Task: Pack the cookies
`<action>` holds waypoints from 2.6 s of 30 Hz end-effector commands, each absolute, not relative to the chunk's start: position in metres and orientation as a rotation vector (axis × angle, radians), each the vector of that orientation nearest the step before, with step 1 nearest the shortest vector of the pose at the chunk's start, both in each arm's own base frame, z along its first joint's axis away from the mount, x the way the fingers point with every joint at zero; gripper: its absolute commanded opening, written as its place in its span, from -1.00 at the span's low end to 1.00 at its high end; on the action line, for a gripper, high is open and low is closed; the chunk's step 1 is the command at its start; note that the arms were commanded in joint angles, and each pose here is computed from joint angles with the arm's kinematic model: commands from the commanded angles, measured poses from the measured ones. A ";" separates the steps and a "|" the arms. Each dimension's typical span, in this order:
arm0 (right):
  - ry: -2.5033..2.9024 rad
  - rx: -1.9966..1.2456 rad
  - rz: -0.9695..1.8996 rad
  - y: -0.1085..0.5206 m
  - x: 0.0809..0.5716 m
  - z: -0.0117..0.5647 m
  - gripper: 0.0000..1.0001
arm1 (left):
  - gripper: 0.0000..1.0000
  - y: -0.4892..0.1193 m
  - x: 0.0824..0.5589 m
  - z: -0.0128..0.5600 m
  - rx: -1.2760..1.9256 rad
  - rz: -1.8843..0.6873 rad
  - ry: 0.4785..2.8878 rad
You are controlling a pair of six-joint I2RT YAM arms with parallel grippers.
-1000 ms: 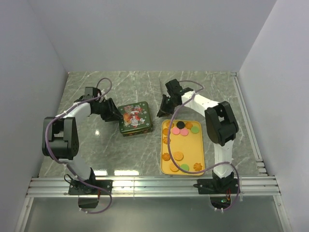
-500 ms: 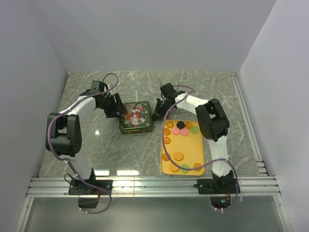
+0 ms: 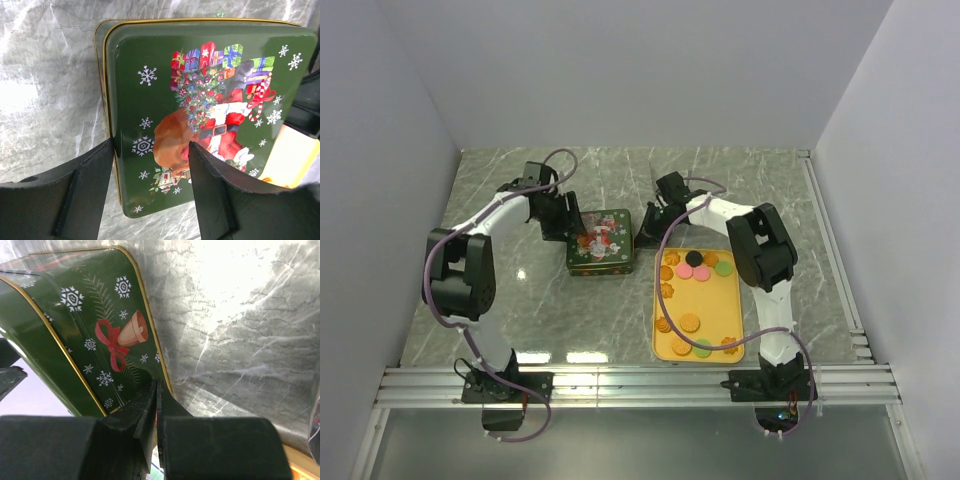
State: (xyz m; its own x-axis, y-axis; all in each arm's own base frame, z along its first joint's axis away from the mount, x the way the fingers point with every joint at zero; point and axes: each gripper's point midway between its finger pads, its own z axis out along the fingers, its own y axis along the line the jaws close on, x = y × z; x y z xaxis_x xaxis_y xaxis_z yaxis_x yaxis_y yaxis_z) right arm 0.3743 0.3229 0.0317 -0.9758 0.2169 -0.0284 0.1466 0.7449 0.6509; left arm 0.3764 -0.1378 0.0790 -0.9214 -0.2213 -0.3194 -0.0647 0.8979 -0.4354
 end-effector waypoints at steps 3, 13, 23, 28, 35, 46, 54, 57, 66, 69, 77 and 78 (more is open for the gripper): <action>2.770 0.223 1.195 0.342 0.376 0.052 -0.81 | 0.31 -0.173 0.366 0.077 -0.173 -0.702 2.752; 2.770 0.284 0.934 0.282 0.391 0.055 -0.82 | 0.29 -0.174 0.361 0.056 -0.197 -0.602 2.815; 2.635 0.247 0.664 0.238 0.419 0.116 -0.70 | 0.29 -0.175 0.366 0.055 -0.188 -0.554 2.828; 2.532 0.171 0.727 0.242 0.423 0.161 -0.67 | 0.31 -0.180 0.374 0.069 -0.175 -0.548 2.806; 2.418 -0.001 1.171 0.288 0.400 0.197 -0.63 | 0.37 -0.187 0.384 0.089 -0.166 -0.541 2.783; 2.411 -0.120 1.594 0.323 0.366 0.176 -0.69 | 0.38 -0.197 0.389 0.098 -0.156 -0.532 2.776; 2.471 -0.089 1.682 0.321 0.347 0.141 -0.72 | 0.37 -0.202 0.384 0.092 -0.155 -0.522 2.793; 2.479 -0.090 1.680 0.320 0.343 0.130 -0.74 | 0.35 -0.200 0.380 0.086 -0.163 -0.509 2.808; 2.569 -0.061 1.645 0.319 0.323 0.099 -0.78 | 0.35 -0.190 0.362 0.073 -0.183 -0.476 2.826; 2.607 -0.071 1.637 0.322 0.310 0.091 -0.80 | 0.35 -0.189 0.359 0.073 -0.191 -0.477 2.822; 2.675 -0.072 1.640 0.328 0.288 0.075 -0.81 | 0.35 -0.189 0.359 0.075 -0.195 -0.475 2.813; 2.673 -0.069 1.639 0.328 0.288 0.075 -0.81 | 0.35 -0.188 0.360 0.076 -0.200 -0.474 2.810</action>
State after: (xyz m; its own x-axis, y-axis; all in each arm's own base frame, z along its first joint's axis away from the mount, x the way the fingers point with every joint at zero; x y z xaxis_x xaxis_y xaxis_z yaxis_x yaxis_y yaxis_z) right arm 0.2930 0.3286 0.0861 -0.9989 -0.0332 -0.0328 -0.0440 0.4386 0.8976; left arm 0.3661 -0.1922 0.0730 -0.9534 -0.1754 -0.2454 -0.0788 0.9302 -0.3586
